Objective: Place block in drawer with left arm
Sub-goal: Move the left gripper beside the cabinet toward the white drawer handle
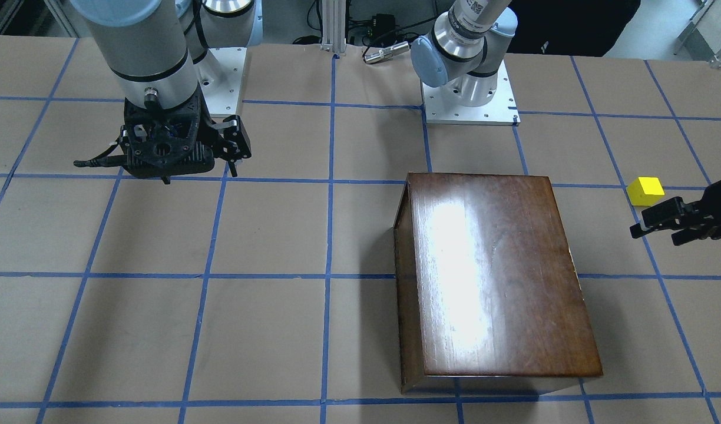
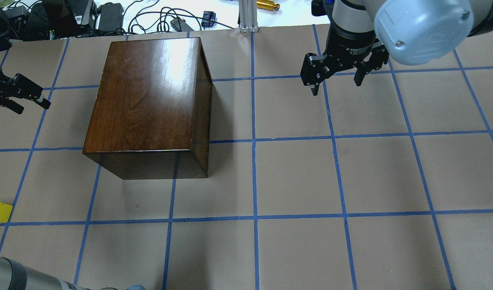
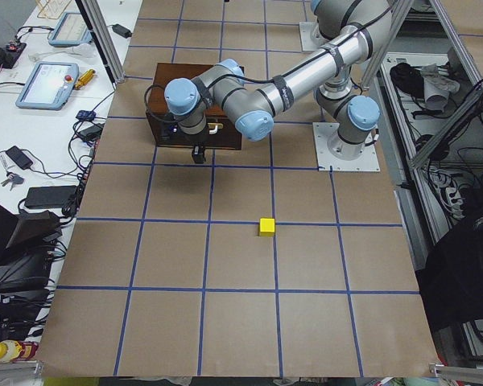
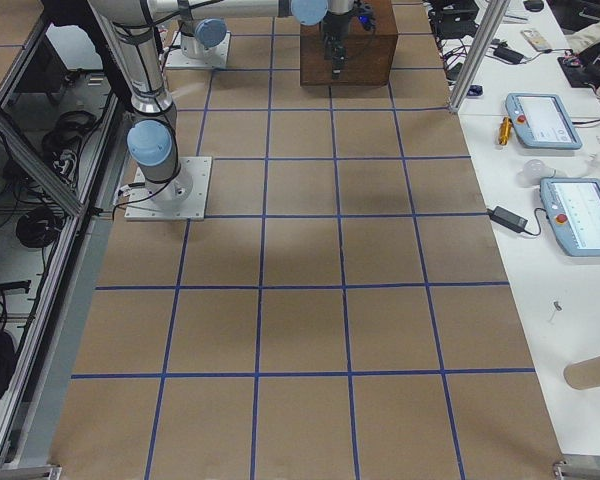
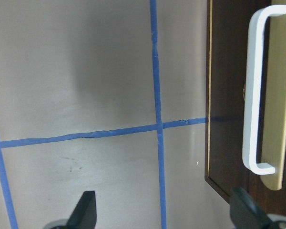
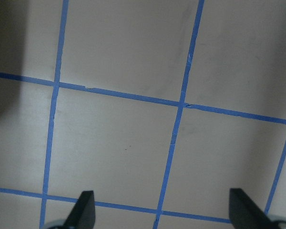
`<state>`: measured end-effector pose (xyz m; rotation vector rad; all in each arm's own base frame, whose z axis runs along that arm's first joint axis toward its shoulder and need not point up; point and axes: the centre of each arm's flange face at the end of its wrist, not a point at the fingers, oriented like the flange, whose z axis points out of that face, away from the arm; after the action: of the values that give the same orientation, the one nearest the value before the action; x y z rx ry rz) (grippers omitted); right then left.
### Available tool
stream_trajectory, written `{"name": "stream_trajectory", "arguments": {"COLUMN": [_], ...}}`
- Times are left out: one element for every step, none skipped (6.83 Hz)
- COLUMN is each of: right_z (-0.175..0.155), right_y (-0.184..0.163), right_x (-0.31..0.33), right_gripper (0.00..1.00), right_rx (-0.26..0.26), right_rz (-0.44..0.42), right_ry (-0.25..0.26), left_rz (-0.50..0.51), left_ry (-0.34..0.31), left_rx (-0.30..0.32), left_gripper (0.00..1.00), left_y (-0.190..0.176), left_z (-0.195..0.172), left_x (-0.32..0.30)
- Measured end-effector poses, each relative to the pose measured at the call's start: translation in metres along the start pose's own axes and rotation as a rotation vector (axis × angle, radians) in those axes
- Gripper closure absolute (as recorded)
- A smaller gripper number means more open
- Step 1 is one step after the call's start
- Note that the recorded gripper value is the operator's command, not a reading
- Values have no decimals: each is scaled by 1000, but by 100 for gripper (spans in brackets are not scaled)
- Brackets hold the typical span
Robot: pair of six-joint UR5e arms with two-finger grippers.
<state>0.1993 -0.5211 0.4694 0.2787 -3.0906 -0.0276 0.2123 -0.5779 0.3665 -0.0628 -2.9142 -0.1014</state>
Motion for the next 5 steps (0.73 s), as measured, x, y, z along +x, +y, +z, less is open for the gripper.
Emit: {"name": "stream_trajectory", "arguments": {"right_z": [0, 0, 0, 0, 0], "right_y": [0, 0, 0, 0, 0], "right_x": [0, 0, 0, 0, 0], "right_gripper": [0, 0, 0, 0, 0], "right_rx": [0, 0, 0, 0, 0], "right_rz": [0, 0, 1, 0, 0], "right_ry": [0, 0, 0, 0, 1], "left_rz": [-1, -2, -9, -18, -24], "left_ry": [23, 64, 104, 150, 202], "left_rx": [0, 4, 4, 8, 14], "left_gripper": [0, 0, 0, 0, 0], "left_y": [-3, -9, -15, -20, -24], "left_z": [8, 20, 34, 46, 57], "left_x": [-2, -4, -6, -7, -5]}}
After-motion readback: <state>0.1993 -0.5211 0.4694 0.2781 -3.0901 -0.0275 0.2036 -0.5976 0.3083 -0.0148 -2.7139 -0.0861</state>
